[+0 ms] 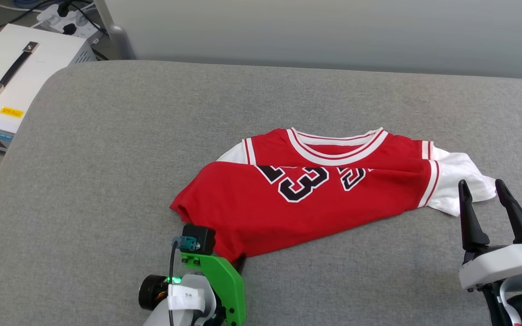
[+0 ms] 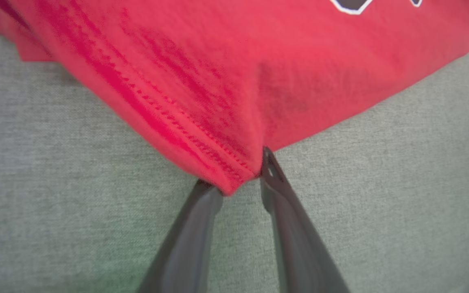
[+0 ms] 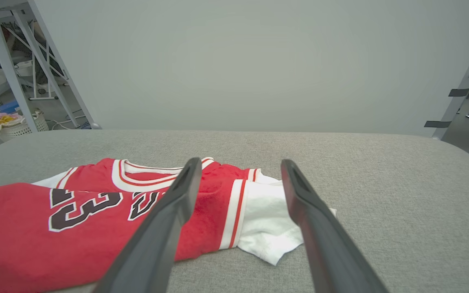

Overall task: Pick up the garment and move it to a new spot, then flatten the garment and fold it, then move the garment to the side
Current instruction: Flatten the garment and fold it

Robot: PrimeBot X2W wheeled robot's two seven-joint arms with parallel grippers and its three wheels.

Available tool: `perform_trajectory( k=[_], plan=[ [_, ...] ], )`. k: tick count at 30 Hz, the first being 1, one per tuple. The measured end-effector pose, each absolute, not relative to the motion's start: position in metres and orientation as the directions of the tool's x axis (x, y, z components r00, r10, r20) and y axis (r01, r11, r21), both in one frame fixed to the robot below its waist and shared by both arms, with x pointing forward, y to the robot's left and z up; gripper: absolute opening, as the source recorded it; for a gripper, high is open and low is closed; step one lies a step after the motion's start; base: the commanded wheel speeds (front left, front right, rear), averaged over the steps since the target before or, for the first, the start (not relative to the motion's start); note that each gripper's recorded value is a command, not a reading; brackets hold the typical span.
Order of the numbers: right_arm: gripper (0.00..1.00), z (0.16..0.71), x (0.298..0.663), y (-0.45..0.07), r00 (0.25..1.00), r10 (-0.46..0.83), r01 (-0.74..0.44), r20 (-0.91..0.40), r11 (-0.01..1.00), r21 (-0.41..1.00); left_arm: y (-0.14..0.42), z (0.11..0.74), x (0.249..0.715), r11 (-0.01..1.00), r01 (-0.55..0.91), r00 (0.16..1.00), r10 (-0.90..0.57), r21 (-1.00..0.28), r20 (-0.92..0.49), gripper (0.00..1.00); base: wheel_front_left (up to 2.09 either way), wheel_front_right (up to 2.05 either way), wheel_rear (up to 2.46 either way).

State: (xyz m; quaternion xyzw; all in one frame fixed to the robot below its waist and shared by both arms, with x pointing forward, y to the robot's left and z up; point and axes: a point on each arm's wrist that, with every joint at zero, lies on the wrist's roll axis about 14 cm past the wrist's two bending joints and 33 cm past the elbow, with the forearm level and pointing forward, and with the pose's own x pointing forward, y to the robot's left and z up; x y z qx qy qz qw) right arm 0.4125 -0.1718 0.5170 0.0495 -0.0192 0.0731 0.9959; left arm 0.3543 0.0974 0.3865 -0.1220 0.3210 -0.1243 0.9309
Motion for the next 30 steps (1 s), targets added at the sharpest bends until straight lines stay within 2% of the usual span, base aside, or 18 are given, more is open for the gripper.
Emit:
perform_trajectory(
  k=[6,13,20,25,30],
  plan=[
    [1.00,0.517,0.413,-0.166,0.986,0.158,-0.162,0.044,0.982,0.097,0.096,0.397,0.354,0.936,0.185,0.795,-0.323,-0.301,-0.514,0.00,0.00,0.00,0.00],
    [1.00,0.524,0.410,-0.160,0.984,0.169,-0.174,0.059,0.980,0.097,0.051,0.450,0.347,0.876,0.409,0.803,-0.478,-0.254,-0.355,0.00,0.00,0.00,0.00],
    [1.00,0.530,0.402,-0.157,0.983,0.171,-0.178,0.073,0.979,0.102,-0.023,0.495,0.305,0.730,0.633,0.683,-0.684,-0.259,-0.256,0.00,0.00,0.00,0.00],
    [1.00,0.532,0.396,-0.161,0.985,0.154,-0.162,0.079,0.981,0.107,-0.056,0.484,0.276,0.643,0.715,0.569,-0.763,-0.275,-0.305,0.00,0.00,0.00,0.00],
    [1.00,0.529,0.393,-0.171,0.990,0.126,-0.133,0.069,0.985,0.109,-0.069,0.458,0.261,0.605,0.733,0.491,-0.787,-0.310,-0.374,0.00,0.00,0.00,0.00]
  ],
)
